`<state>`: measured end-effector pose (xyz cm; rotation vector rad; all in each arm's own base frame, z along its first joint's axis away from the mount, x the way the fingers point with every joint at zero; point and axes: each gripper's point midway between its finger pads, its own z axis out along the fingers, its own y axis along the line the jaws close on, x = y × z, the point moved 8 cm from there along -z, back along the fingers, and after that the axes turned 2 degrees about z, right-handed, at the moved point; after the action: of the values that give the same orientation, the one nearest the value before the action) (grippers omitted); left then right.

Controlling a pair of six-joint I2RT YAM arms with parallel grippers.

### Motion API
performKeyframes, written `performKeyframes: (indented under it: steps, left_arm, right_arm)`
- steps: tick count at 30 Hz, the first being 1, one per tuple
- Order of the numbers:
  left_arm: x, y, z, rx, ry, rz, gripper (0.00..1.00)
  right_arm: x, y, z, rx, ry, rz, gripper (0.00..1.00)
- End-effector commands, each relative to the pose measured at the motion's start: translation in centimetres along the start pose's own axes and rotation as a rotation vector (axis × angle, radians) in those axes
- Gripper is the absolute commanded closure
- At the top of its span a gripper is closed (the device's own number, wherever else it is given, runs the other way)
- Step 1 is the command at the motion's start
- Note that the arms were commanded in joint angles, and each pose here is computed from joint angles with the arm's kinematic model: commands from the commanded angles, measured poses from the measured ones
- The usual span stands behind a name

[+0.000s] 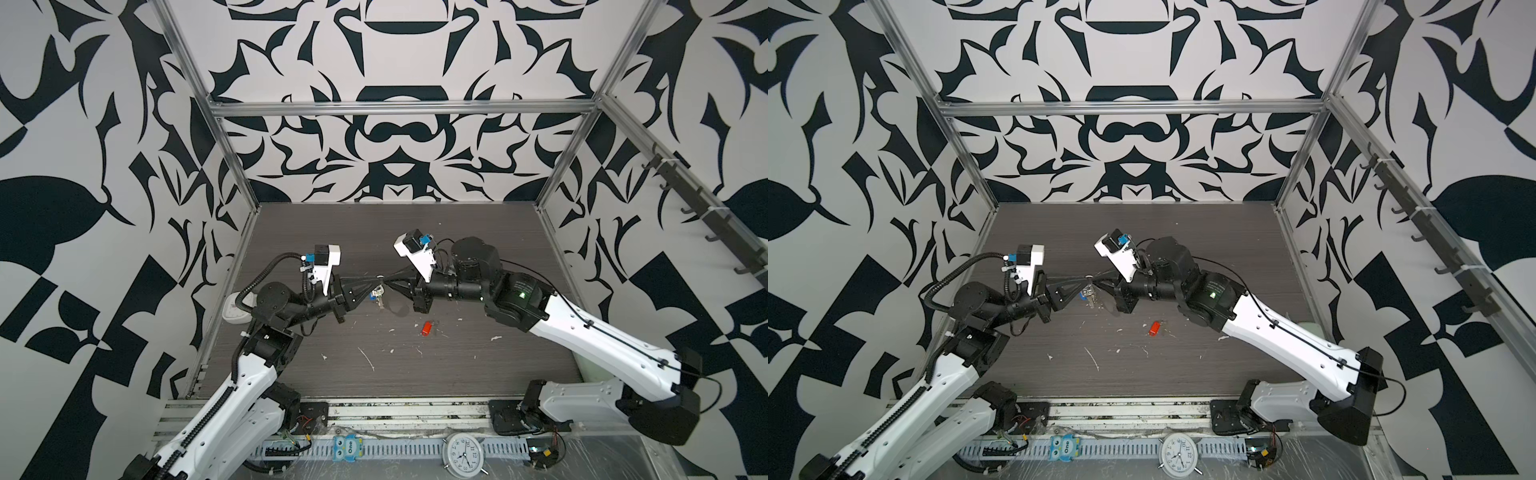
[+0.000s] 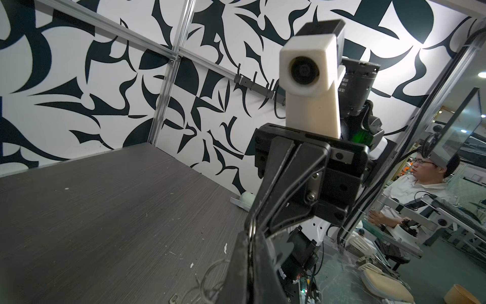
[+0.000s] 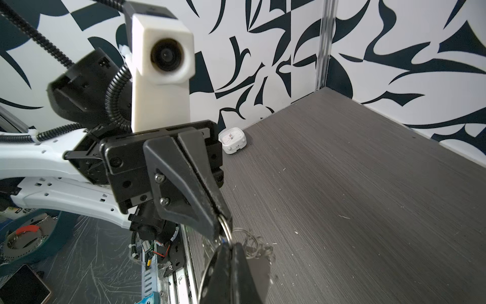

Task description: Remove the keys from the keyring

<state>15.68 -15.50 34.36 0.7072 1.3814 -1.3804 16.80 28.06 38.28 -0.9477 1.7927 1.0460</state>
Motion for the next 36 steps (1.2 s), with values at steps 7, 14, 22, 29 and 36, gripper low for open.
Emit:
performKeyframes:
  steps: [7,14,22,29,36]
  left_arm:
    - [-2.2,-2.0,-0.5,-0.057,0.088,-0.028,1.0]
    - [-2.2,-2.7,-0.9,-0.11,0.265,-0.085,1.0]
    - [-2.6,-3.6,-0.9,-0.078,0.405,-0.11,1.0]
    - [-3.1,-4.5,-1.1,-0.063,0.438,-0.085,1.0]
    - [-3.3,-4.8,-1.1,-0.041,0.436,-0.067,1.0]
  right_arm:
    - [-0.5,-1.0,-3.0,0.191,-0.112,-0.002,0.56]
    - [-0.3,-1.0,-3.2,0.195,-0.104,-0.036,0.47]
    - [-1.0,1.6,-2.7,-0.115,-0.131,-0.095,0.45]
    - [-1.2,2.0,-2.4,-0.309,-0.141,-0.071,0.59]
    - [-1.3,1.8,-1.0,-0.382,-0.086,-0.041,0.68]
